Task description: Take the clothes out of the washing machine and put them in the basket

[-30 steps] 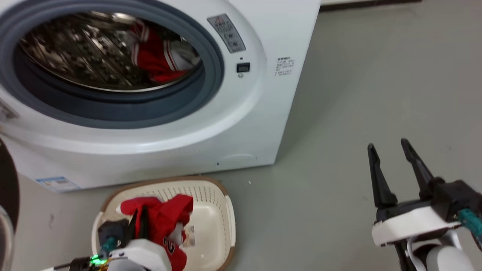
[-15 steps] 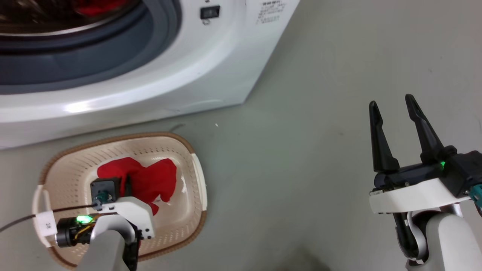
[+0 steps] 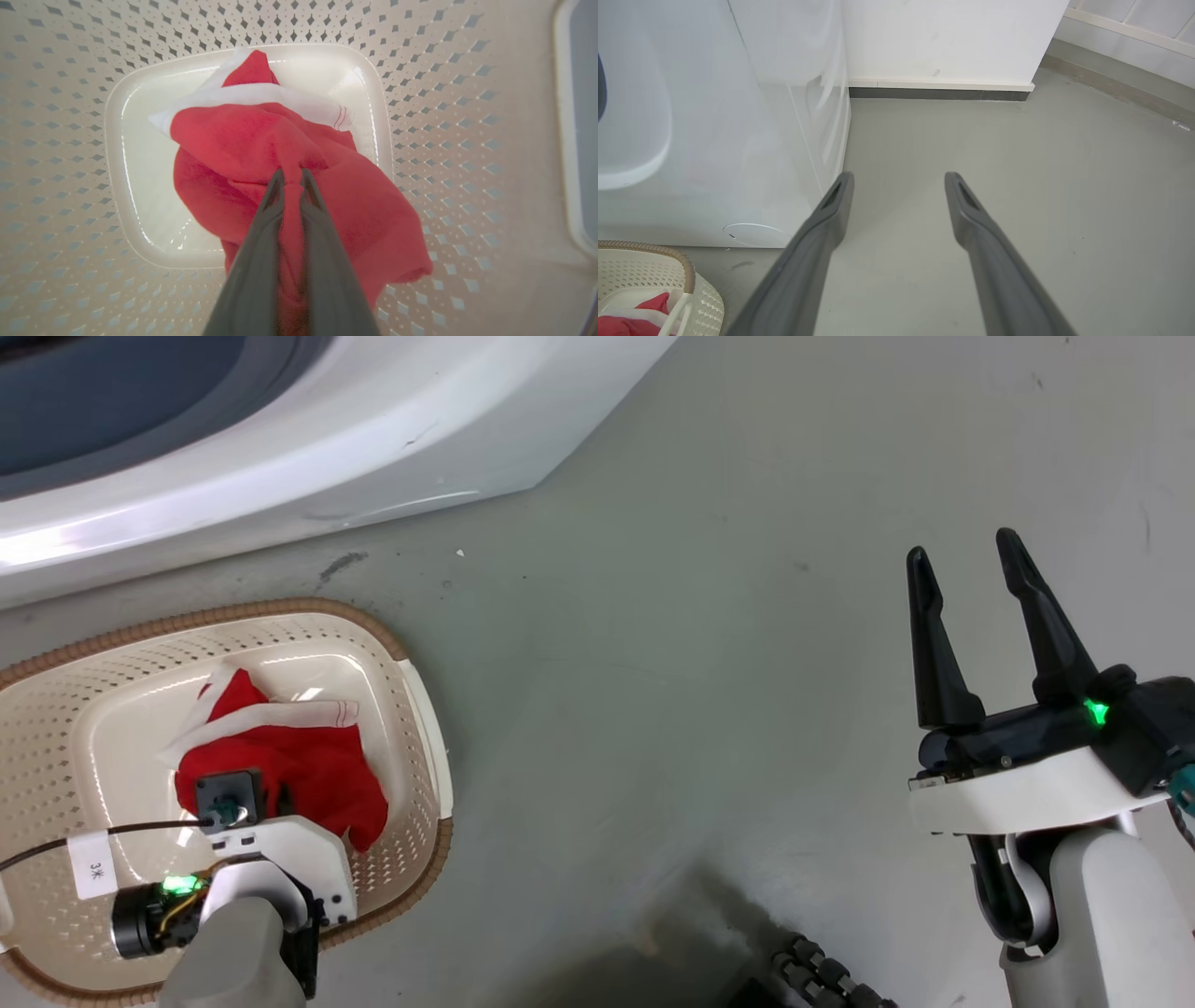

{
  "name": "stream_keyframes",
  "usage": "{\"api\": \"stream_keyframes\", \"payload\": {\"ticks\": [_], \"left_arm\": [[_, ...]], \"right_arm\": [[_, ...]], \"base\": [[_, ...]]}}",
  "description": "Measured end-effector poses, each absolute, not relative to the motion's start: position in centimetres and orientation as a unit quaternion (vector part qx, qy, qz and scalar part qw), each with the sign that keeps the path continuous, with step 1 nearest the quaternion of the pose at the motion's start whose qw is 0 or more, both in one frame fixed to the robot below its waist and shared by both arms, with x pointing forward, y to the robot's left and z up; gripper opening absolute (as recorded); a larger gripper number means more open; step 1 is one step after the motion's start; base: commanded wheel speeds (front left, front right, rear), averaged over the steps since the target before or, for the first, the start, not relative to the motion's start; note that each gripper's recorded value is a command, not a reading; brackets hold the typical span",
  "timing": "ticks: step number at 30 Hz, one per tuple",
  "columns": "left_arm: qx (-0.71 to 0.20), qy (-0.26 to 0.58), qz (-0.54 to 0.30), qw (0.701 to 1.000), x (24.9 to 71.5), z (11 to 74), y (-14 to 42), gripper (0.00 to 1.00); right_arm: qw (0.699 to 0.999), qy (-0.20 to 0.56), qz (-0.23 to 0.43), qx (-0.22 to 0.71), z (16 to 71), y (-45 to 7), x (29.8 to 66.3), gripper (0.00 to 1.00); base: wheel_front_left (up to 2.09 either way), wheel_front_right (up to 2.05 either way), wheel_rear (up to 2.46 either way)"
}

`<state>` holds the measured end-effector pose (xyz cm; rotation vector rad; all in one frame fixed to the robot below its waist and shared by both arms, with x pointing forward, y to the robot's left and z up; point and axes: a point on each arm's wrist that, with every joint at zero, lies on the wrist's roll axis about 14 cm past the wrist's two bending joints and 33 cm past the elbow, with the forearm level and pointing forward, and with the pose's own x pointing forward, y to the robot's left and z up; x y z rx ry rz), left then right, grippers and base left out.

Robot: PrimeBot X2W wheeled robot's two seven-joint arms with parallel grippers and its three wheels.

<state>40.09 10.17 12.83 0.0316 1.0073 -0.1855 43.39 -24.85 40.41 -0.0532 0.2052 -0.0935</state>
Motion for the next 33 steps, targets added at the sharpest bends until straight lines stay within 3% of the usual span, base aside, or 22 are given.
{"api": "stream_keyframes", "payload": {"ticks": [2,3,7,8,19,33], "left_arm": [[0.010,0.494,-0.092,0.864,39.4,12.3,9.8,0.00],[0.008,0.500,-0.091,0.861,39.0,12.1,9.8,0.11],[0.006,0.510,-0.087,0.856,38.6,12.0,9.8,0.86],[0.005,0.510,-0.088,0.856,38.6,12.1,9.8,1.00],[-0.020,0.484,-0.074,0.872,38.4,16.5,10.2,1.00],[-0.026,0.288,-0.076,0.954,42.2,30.0,11.0,1.00]], "right_arm": [[0.993,0.103,-0.046,-0.028,40.3,-25.0,43.5,1.00],[0.993,0.103,-0.046,-0.028,40.3,-25.0,43.6,1.00],[0.994,0.094,-0.047,-0.022,40.7,-25.0,43.7,1.00],[0.994,0.092,-0.047,-0.022,40.8,-25.0,43.7,1.00],[0.996,0.057,-0.058,-0.019,44.4,-25.4,42.1,1.00],[1.000,0.014,-0.026,-0.007,49.8,-22.3,38.2,1.00]], "base": [[0.00,0.00,0.00],[0.00,0.00,0.00],[0.00,0.00,0.00],[0.00,0.00,0.00],[0.00,0.00,0.00],[0.00,0.00,0.00]]}}
